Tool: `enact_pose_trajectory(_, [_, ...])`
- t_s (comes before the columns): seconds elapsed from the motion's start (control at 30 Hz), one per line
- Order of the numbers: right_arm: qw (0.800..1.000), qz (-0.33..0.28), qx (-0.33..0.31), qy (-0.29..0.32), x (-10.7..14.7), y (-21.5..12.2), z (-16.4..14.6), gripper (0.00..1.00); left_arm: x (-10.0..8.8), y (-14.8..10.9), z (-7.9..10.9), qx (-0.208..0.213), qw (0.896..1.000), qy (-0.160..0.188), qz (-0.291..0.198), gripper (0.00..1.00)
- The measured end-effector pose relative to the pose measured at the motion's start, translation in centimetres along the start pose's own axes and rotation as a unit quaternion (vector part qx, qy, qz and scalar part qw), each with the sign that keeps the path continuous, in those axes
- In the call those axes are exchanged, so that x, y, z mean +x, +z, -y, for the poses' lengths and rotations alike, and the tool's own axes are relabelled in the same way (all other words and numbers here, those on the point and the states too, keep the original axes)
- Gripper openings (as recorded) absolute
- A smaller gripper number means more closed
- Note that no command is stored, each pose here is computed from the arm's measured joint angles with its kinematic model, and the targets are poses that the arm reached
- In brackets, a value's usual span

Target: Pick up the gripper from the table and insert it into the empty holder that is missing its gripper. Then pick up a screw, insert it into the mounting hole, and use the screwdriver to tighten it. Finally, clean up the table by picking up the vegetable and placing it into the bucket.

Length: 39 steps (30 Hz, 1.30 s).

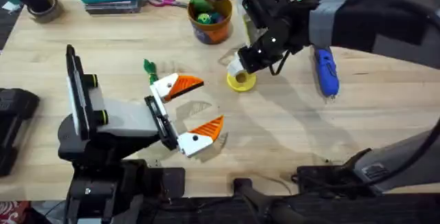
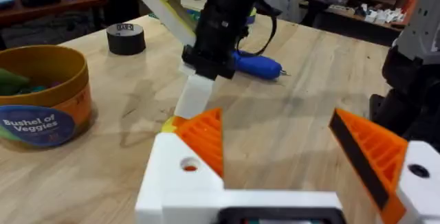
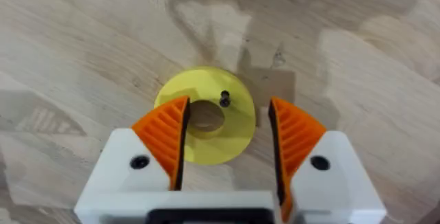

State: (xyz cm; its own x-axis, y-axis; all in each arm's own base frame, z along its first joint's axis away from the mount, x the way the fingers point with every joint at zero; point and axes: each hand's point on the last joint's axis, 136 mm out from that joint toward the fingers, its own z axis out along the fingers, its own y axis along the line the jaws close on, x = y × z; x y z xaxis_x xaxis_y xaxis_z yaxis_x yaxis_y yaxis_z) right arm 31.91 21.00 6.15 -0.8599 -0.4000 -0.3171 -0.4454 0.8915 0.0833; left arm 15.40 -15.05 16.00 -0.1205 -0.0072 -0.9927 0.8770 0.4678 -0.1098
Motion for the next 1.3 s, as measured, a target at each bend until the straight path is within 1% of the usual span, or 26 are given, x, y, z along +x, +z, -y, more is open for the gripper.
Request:
enact_pose_trajectory(0.17, [1.000, -0.005, 0.001, 0.000, 0.08, 0.63, 0.04, 0.583, 0.00, 0.00, 0.00, 0.000, 1.000, 0.000, 0.000, 0.942])
enact_pose_trajectory(0.4, [1.000, 0.008, -0.001, 0.000, -0.56, 0.64, -0.04, 0.532, 0.00, 0.00, 0.00, 0.000, 1.000, 0.000, 0.000, 0.942])
enact_pose_trajectory(0.6, [1.000, 0.008, -0.001, 0.000, -0.56, 0.63, -0.04, 0.445, 0.00, 0.00, 0.00, 0.000, 1.000, 0.000, 0.000, 0.943])
enact_pose_trajectory(0.9, [1.000, 0.008, -0.001, 0.000, -0.56, 0.63, -0.04, 0.384, 0.00, 0.00, 0.00, 0.000, 1.000, 0.000, 0.000, 0.942])
enact_pose_trajectory(0.97, [1.000, 0.008, -0.001, 0.000, -0.56, 0.63, -0.04, 0.357, -0.01, 0.00, 0.00, 0.000, 1.000, 0.000, 0.000, 0.943])
enact_pose_trajectory(1.0, [1.000, 0.008, -0.001, 0.000, -0.56, 0.64, -0.04, 0.318, 0.00, 0.00, 0.00, 0.000, 1.000, 0.000, 0.000, 0.942])
enact_pose_trajectory(1.17, [1.000, 0.008, -0.001, 0.000, -0.57, 0.64, -0.05, 0.284, 0.00, 0.00, 0.00, 0.000, 1.000, 0.000, 0.000, 0.942])
enact_pose_trajectory(1.3, [1.000, 0.008, -0.001, 0.000, -0.58, 0.64, -0.05, 0.229, 0.00, 0.00, 0.00, 0.000, 1.000, 0.000, 0.000, 0.942])
